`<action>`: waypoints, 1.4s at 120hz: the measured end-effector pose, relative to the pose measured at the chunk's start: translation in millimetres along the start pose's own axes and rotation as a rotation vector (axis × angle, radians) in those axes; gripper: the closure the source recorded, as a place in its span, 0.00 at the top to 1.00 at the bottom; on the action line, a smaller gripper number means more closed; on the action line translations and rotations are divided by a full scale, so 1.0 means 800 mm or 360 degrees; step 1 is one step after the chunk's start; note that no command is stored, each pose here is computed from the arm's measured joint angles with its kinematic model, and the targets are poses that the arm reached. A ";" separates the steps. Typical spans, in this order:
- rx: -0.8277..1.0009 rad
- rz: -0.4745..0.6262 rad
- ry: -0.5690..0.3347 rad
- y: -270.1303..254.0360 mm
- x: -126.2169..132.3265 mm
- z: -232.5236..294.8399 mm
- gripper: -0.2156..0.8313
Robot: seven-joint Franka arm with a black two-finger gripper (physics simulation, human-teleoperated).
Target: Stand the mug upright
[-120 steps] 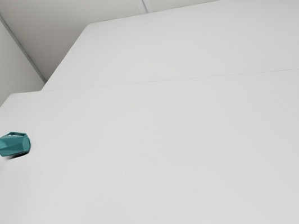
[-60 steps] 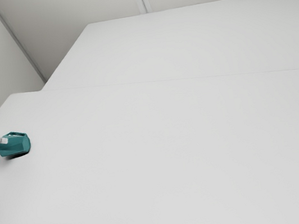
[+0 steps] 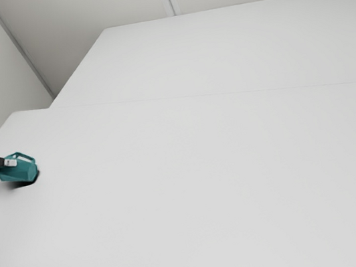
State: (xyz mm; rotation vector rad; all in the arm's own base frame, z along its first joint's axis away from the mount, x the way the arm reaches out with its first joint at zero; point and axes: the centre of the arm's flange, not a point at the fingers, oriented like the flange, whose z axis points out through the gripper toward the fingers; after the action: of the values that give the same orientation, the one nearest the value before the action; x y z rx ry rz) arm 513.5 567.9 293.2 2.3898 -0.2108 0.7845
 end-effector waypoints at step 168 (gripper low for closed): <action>0.0224 0.0690 -0.0860 0.420 0.251 0.230 0.05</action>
State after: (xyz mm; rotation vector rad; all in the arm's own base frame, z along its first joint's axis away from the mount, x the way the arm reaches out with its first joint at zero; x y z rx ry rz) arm 657.1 195.5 460.5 2.6847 -0.9429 0.3160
